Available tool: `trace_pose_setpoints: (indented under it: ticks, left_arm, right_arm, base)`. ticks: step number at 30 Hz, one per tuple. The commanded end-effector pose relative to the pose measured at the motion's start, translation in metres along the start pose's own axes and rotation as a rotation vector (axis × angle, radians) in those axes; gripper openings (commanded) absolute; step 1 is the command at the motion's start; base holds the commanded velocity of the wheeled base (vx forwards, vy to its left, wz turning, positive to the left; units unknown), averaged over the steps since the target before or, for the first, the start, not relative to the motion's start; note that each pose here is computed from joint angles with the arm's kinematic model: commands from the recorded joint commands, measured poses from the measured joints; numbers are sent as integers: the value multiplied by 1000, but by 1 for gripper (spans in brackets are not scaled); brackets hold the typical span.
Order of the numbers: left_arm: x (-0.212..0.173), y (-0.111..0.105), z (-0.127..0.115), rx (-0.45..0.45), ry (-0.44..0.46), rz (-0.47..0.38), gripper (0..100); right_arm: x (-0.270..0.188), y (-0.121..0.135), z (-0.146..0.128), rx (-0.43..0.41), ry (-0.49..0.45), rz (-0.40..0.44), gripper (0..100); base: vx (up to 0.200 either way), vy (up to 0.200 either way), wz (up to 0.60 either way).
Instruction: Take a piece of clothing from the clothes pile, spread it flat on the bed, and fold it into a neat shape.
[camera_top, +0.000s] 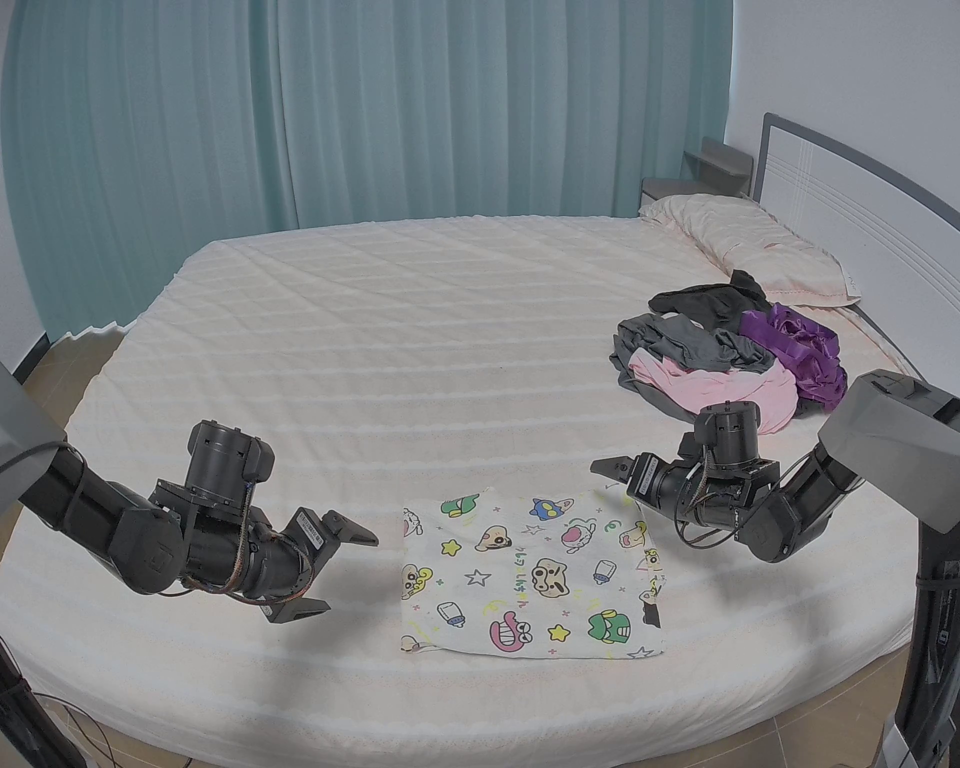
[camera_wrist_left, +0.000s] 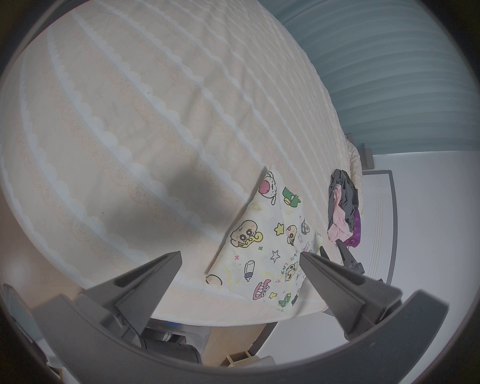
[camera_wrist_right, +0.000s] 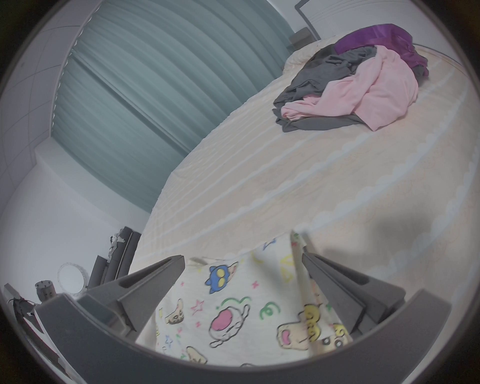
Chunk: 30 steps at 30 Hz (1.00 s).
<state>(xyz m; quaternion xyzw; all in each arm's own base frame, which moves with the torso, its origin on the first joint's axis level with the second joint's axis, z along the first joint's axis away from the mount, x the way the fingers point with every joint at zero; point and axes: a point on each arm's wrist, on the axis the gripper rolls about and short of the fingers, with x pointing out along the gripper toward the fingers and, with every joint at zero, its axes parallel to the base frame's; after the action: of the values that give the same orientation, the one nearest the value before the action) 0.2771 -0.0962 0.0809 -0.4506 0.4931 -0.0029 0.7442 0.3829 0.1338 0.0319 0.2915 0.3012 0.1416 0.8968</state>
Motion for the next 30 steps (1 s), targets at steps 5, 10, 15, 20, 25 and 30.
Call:
trace_pose_setpoints:
  ticks: [5,10,15,20,25,30]
  left_arm:
    - [0,0,0,1,0,0,100]
    - [0,0,0,1,-1,0,100]
    - [0,0,0,1,-1,0,100]
    - [0,-1,1,2,-3,-4,100]
    - [0,0,0,3,-1,-2,100]
    - [0,0,0,3,0,-1,100]
  right_arm:
    - [15,-8,-7,5,9,-11,100]
    - [20,-2,-7,-3,9,3,100]
    - [30,-4,-10,-5,2,-6,0]
    - [30,-6,-5,-2,-20,-21,0]
    - [30,-12,-3,6,-30,-34,0]
    - [28,-19,3,18,-46,-47,0]
  base:
    - [0,0,0]
    - [0,0,0]
    - [0,0,0]
    - [0,0,0]
    - [0,0,0]
    - [0,0,0]
